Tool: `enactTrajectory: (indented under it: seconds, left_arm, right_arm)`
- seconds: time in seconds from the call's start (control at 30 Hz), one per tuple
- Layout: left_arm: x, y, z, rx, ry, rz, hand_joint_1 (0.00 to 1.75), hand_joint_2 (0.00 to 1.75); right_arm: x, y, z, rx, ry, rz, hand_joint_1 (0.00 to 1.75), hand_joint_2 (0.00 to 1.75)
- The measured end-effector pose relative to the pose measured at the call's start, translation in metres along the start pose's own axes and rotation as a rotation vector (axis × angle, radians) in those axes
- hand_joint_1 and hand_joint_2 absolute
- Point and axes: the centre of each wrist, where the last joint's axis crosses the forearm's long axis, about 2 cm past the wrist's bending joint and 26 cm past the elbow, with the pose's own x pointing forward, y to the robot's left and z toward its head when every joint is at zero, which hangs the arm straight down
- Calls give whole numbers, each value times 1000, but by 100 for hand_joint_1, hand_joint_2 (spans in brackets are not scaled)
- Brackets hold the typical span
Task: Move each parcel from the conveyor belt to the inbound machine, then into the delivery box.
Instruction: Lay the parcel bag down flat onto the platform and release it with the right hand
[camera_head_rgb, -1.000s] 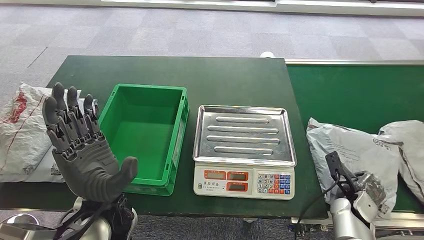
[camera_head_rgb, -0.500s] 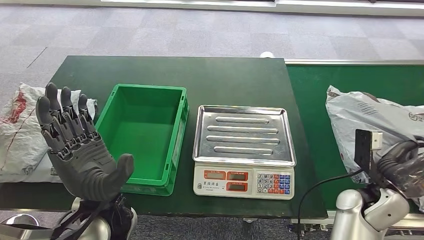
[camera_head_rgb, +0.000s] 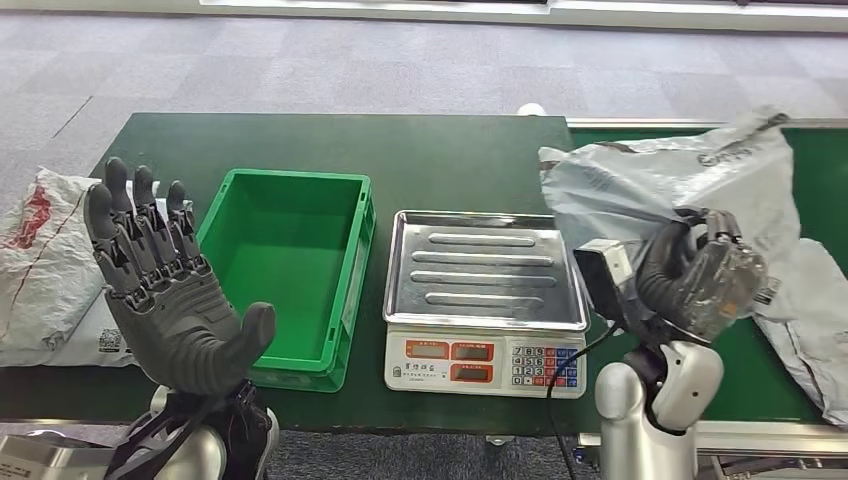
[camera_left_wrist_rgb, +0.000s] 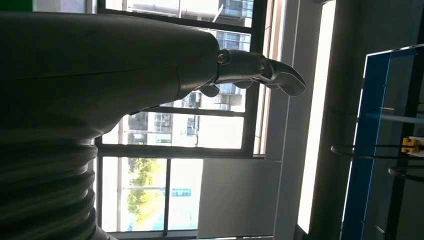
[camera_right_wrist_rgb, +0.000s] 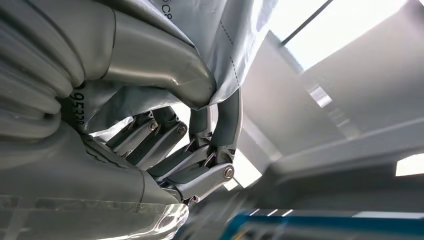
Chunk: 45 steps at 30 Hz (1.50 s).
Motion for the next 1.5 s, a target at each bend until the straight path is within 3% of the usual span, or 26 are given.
enactTrajectory:
  seconds: [0.1, 0.37, 0.73, 1.03, 1.17, 1.23, 1.37, 1.5]
  left_arm:
    - [-1, 0, -1, 0, 0, 3, 0, 175]
    - [-3, -2, -3, 18, -2, 13, 0, 175]
    - [-3, -4, -3, 18, -1, 15, 0, 175]
    - [-3, -5, -3, 32, 0, 6, 0, 175]
    - [-3, -5, -3, 38, -1, 1, 0, 175]
    - [-3, -5, -3, 40, 0, 3, 0, 175]
    - [-3, -5, -2, 43, 5, 8, 0, 175]
    - [-4, -4, 0, 30, 11, 16, 0, 175]
  right_arm:
    - [29, 9, 3, 40, -83, -57, 175, 175]
    - [75, 38, 23, 239, -236, -162, 175, 175]
    - [89, 58, 45, 357, -309, -175, 175, 175]
    - [88, 63, 47, 374, -298, -185, 170, 175]
    - [84, 66, 47, 377, -293, -181, 0, 175]
    - [82, 68, 46, 386, -294, -171, 0, 175]
    - [77, 73, 51, 441, -290, -138, 0, 0]
    - [73, 77, 57, 594, -263, -268, 0, 0]
